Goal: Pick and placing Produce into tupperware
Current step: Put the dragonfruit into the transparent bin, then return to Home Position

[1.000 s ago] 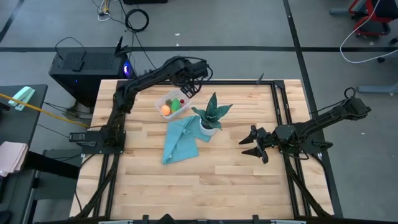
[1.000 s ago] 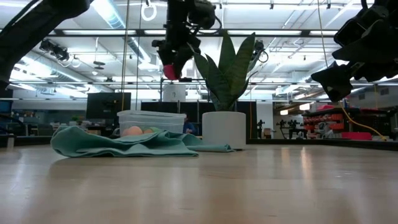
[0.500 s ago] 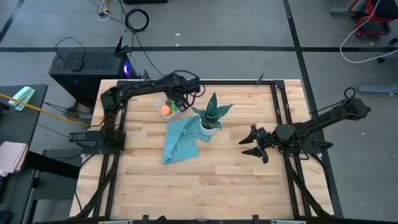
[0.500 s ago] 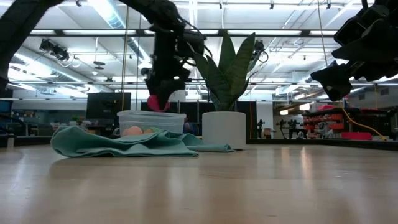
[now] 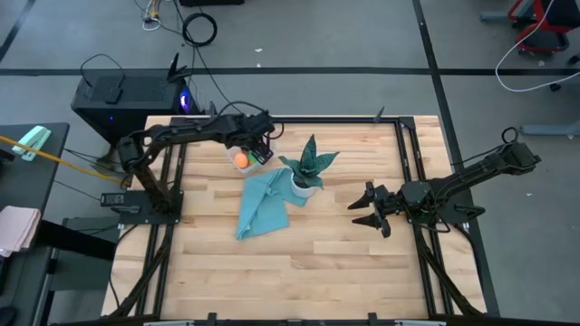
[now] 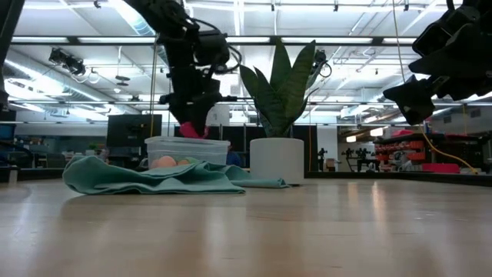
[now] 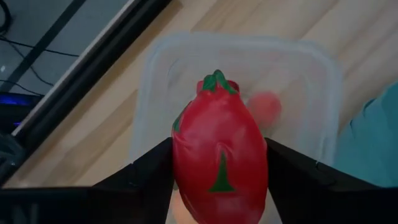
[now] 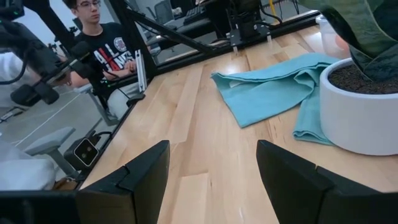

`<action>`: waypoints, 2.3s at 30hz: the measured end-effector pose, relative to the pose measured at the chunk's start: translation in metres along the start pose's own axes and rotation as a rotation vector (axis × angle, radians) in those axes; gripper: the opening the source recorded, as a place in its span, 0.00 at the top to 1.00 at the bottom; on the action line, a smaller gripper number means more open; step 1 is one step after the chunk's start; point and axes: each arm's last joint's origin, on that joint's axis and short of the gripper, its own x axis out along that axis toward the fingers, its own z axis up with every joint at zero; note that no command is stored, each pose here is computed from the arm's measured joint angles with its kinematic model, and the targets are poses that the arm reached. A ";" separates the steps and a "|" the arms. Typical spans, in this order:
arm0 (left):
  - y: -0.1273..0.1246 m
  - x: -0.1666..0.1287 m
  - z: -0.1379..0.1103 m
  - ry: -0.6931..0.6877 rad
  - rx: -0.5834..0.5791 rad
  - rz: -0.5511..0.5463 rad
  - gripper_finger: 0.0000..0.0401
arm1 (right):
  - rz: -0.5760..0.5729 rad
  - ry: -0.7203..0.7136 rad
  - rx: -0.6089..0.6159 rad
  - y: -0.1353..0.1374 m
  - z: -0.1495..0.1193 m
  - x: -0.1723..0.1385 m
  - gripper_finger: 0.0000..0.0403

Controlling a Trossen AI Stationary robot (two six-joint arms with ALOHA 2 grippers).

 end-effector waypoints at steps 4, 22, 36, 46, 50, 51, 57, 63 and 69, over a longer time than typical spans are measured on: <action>-0.003 0.007 0.001 -0.068 -0.022 -0.023 0.41 | 0.000 0.000 -0.002 0.000 0.000 0.000 0.39; 0.003 0.039 -0.018 -0.118 -0.071 -0.051 0.42 | -0.001 0.000 -0.003 0.000 0.000 0.000 0.39; 0.004 0.045 -0.023 -0.118 -0.072 -0.050 0.40 | -0.001 0.000 -0.003 0.000 0.000 0.000 0.39; 0.004 0.045 -0.023 -0.118 -0.047 -0.052 0.37 | -0.001 0.000 -0.003 0.000 0.000 0.000 0.39; 0.004 0.045 -0.023 -0.118 -0.048 -0.051 0.29 | -0.001 0.000 -0.003 0.000 0.000 0.000 0.39; 0.004 0.045 -0.023 -0.116 -0.051 -0.051 0.27 | -0.001 0.000 -0.003 0.000 0.000 0.000 0.39; 0.004 0.045 -0.024 -0.106 -0.037 -0.048 0.22 | -0.001 0.000 -0.003 0.000 0.000 0.000 0.39; 0.004 0.038 -0.024 -0.120 -0.008 -0.054 0.24 | -0.001 0.000 -0.003 0.000 0.000 0.000 0.39; 0.010 0.014 -0.019 -0.198 -0.020 -0.070 0.26 | -0.001 -0.001 -0.003 0.000 0.000 0.000 0.39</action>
